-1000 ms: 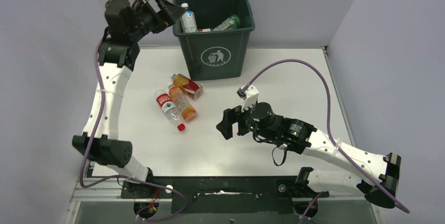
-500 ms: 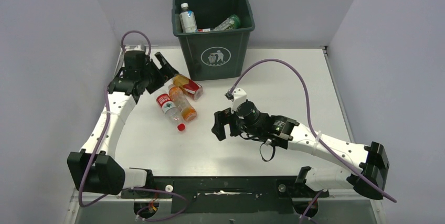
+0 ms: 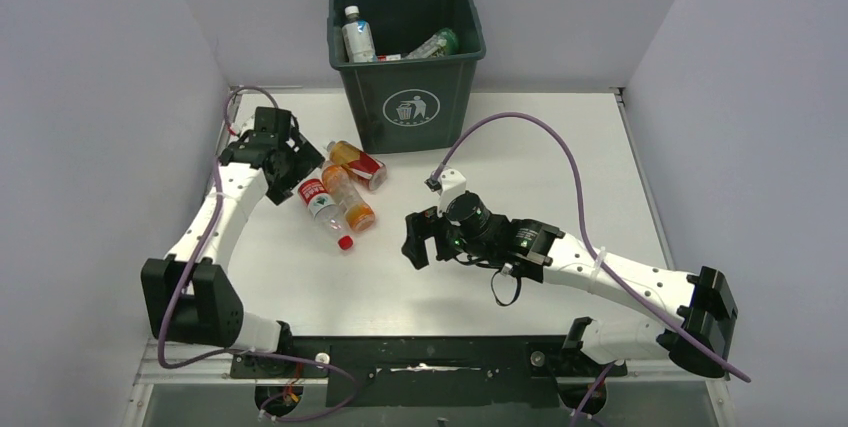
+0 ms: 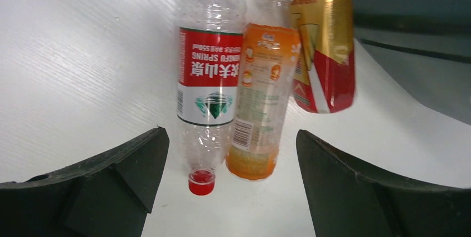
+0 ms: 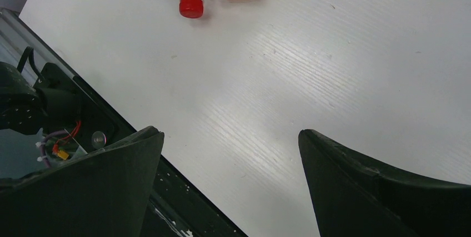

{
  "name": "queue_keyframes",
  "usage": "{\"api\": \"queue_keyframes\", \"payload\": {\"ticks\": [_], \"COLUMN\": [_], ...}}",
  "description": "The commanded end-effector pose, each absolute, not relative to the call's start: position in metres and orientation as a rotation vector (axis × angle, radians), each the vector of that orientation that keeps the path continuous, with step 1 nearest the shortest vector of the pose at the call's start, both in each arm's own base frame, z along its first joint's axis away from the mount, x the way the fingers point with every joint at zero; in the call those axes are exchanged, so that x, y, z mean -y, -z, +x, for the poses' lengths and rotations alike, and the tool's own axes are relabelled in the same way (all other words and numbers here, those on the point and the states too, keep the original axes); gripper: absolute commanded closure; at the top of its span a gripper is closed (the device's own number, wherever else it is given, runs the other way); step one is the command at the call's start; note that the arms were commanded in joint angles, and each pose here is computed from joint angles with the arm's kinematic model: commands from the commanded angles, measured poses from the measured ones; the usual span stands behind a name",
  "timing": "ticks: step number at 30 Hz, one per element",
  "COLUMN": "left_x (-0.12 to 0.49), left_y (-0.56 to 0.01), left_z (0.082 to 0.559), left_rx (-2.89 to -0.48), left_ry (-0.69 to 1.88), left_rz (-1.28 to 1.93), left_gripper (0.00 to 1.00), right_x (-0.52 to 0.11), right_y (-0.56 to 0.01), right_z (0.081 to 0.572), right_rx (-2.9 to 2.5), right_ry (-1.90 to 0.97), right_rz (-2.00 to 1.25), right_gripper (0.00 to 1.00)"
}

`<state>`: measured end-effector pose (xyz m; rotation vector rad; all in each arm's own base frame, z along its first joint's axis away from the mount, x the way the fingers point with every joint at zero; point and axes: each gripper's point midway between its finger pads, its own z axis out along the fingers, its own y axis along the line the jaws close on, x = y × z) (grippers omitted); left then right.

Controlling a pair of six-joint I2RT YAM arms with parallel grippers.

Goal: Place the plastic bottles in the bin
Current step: Pick up the plastic bottle at the center of the board.

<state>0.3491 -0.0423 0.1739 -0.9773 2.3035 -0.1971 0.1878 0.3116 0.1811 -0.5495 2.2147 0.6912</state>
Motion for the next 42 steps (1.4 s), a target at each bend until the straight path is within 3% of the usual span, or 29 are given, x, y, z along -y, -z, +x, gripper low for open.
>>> {"api": "queue_keyframes", "payload": {"ticks": [1, 35, 42], "left_x": [0.027, 0.028, 0.030], "left_y": [-0.152, -0.053, -0.045], "left_z": [0.350, 0.361, 0.357], "left_rx": [-2.320, -2.446, -2.455], "left_ry": [0.055, -0.147, -0.135], "left_rz": [-1.096, -1.136, -1.138], "left_gripper": [0.14, 0.15, 0.26], "right_x": [-0.319, -0.305, -0.304], "right_y": [-0.207, -0.200, -0.198], "right_z": [0.193, 0.189, 0.189], "right_rx": [-2.135, -2.148, -2.153], "right_ry": [-0.765, -0.754, -0.748], "right_rz": [-0.511, -0.463, -0.461], "right_gripper": [0.02, 0.02, 0.02]}}
